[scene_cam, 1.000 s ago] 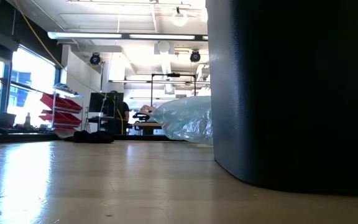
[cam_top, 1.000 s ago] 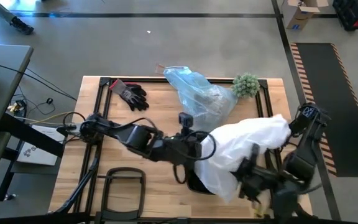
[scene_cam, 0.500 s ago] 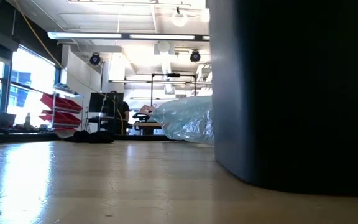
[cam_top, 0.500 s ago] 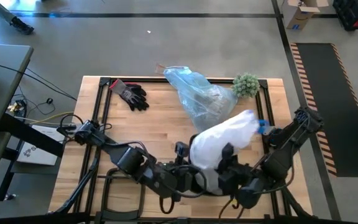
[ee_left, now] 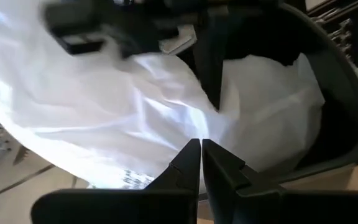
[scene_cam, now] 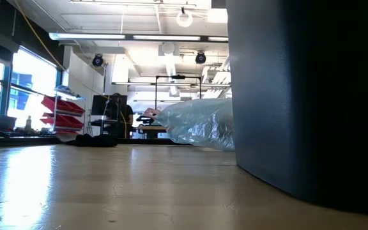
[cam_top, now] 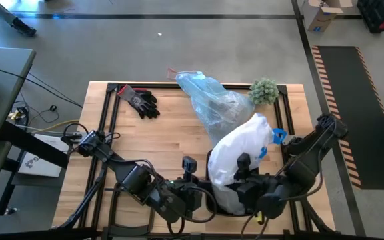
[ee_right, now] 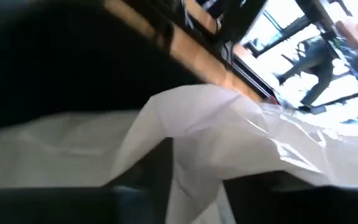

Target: Place trash/remove bag and relplace

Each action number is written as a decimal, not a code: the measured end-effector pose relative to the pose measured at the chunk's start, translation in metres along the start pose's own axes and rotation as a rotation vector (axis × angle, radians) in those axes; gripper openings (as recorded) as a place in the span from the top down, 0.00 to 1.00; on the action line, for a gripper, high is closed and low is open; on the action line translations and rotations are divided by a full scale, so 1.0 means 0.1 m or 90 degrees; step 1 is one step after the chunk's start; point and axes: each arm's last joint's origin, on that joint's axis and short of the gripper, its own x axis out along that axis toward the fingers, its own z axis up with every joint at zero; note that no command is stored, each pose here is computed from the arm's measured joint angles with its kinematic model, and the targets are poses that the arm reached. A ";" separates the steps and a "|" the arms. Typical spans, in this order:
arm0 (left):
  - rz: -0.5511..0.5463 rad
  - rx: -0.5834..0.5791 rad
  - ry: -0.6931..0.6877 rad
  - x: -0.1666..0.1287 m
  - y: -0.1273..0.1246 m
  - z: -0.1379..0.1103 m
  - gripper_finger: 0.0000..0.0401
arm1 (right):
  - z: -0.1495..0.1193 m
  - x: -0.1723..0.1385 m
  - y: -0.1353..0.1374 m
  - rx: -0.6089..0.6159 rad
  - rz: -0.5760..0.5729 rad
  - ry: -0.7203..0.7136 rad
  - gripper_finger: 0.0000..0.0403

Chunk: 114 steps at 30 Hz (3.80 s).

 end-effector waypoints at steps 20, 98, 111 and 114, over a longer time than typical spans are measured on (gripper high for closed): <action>-0.077 -0.074 -0.006 0.04 0.00 0.00 1.00 | 0.07 -0.04 -0.01 0.255 0.366 0.033 0.37; -0.284 -0.371 0.254 0.83 0.16 -0.48 0.84 | -0.46 -0.68 0.30 0.356 0.103 0.274 0.39; -0.339 -0.505 0.288 1.16 0.14 -0.68 0.37 | -0.45 -0.71 0.34 0.364 0.096 0.252 0.39; -0.308 -0.522 0.285 1.18 0.18 -0.69 0.31 | -0.44 -0.73 0.35 0.364 0.092 0.234 0.39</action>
